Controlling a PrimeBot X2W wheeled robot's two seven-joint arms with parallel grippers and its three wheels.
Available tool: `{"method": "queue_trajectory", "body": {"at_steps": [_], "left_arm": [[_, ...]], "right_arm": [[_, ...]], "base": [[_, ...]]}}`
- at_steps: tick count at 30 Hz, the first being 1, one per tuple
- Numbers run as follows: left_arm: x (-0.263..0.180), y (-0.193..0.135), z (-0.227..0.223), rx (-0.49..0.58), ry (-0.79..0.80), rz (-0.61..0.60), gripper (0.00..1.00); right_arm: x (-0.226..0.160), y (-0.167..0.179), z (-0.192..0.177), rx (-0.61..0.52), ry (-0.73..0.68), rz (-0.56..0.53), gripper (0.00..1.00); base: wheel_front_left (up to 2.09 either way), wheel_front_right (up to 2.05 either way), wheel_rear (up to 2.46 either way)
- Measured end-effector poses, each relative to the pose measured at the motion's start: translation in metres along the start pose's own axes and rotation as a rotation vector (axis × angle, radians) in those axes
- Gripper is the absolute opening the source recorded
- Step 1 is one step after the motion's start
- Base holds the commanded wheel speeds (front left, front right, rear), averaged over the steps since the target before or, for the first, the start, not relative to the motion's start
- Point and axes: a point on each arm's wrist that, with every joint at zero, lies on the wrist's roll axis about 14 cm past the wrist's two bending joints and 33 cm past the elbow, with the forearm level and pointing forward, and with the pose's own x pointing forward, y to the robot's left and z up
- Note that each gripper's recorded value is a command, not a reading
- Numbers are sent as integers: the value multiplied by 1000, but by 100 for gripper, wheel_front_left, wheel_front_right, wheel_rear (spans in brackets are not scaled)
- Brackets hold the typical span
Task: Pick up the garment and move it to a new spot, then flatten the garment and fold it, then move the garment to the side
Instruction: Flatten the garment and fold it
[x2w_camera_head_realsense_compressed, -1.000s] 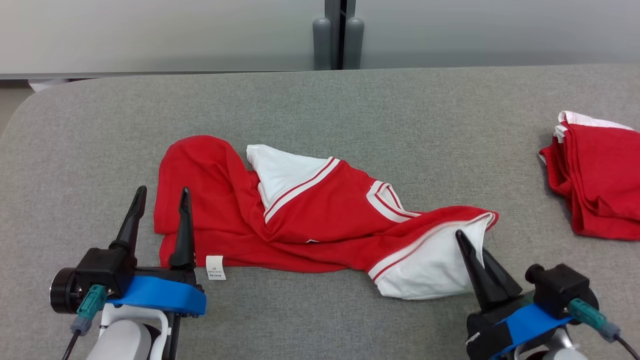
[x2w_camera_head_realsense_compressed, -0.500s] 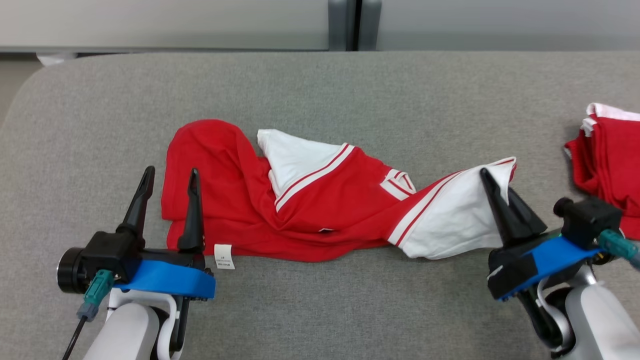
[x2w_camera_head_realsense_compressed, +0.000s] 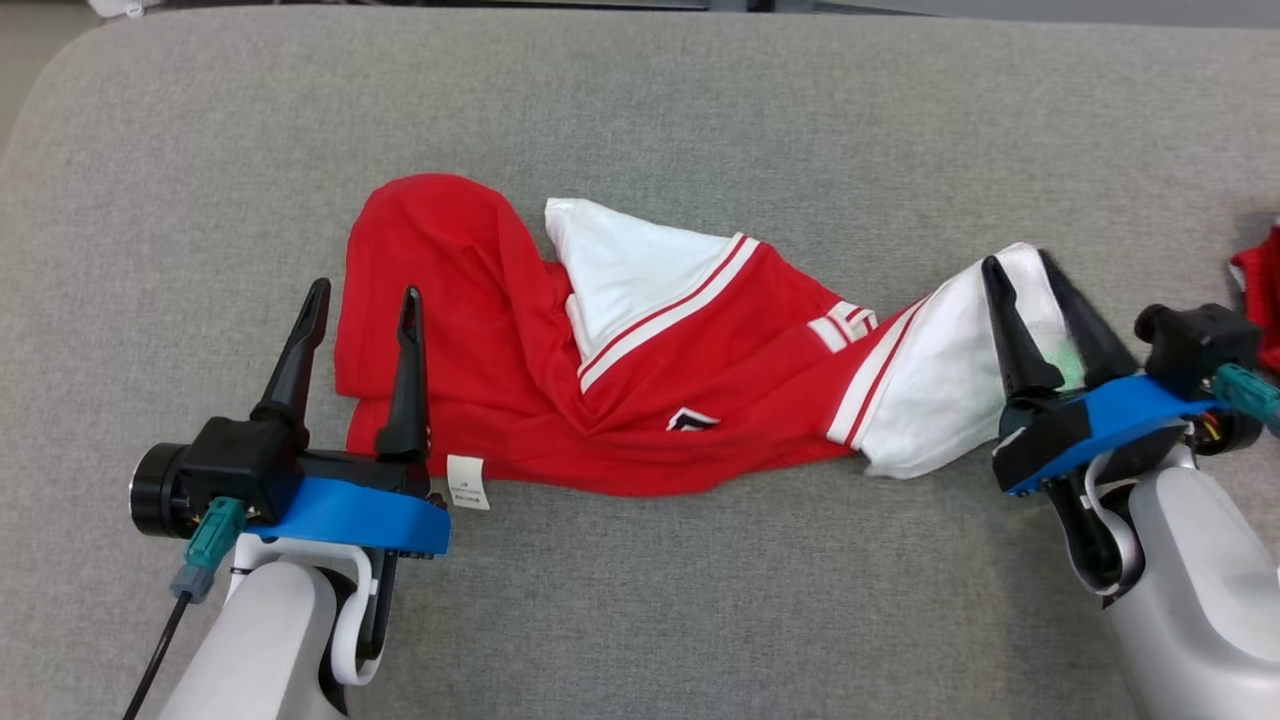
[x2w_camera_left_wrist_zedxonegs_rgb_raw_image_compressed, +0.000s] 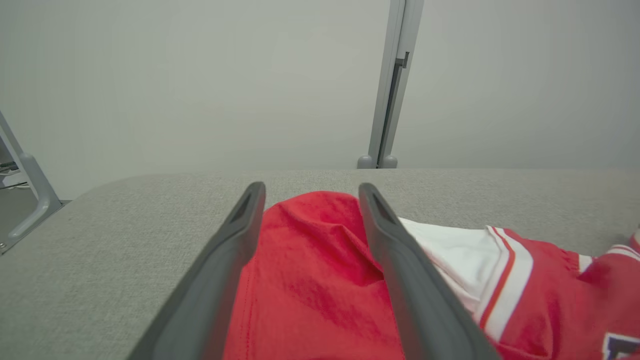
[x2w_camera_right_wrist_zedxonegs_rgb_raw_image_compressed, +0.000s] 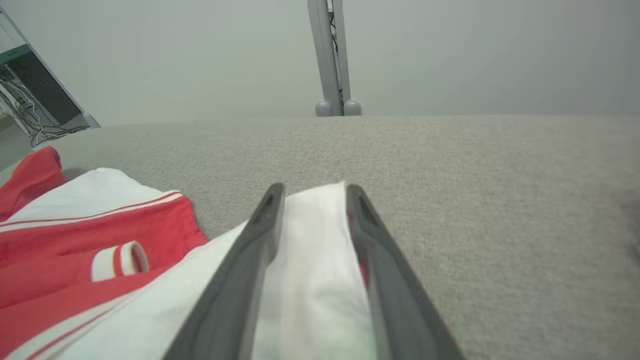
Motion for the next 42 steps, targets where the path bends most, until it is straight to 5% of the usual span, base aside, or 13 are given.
{"method": "queue_trajectory", "body": {"at_steps": [11, 23, 42], "left_arm": [[-15, -8, 7, 5, -10, -16, 100], [-49, -14, 11, 5, 7, -27, 100], [-46, -2, -12, -21, 146, 2, 100]], "right_arm": [[-72, -46, 57, -128, -197, -137, 100], [-150, -10, 72, -100, -241, -177, 100], [-152, -2, 66, -74, -194, -167, 100]], "base": [[0, 0, 0], [0, 0, 0], [0, 0, 0]]}}
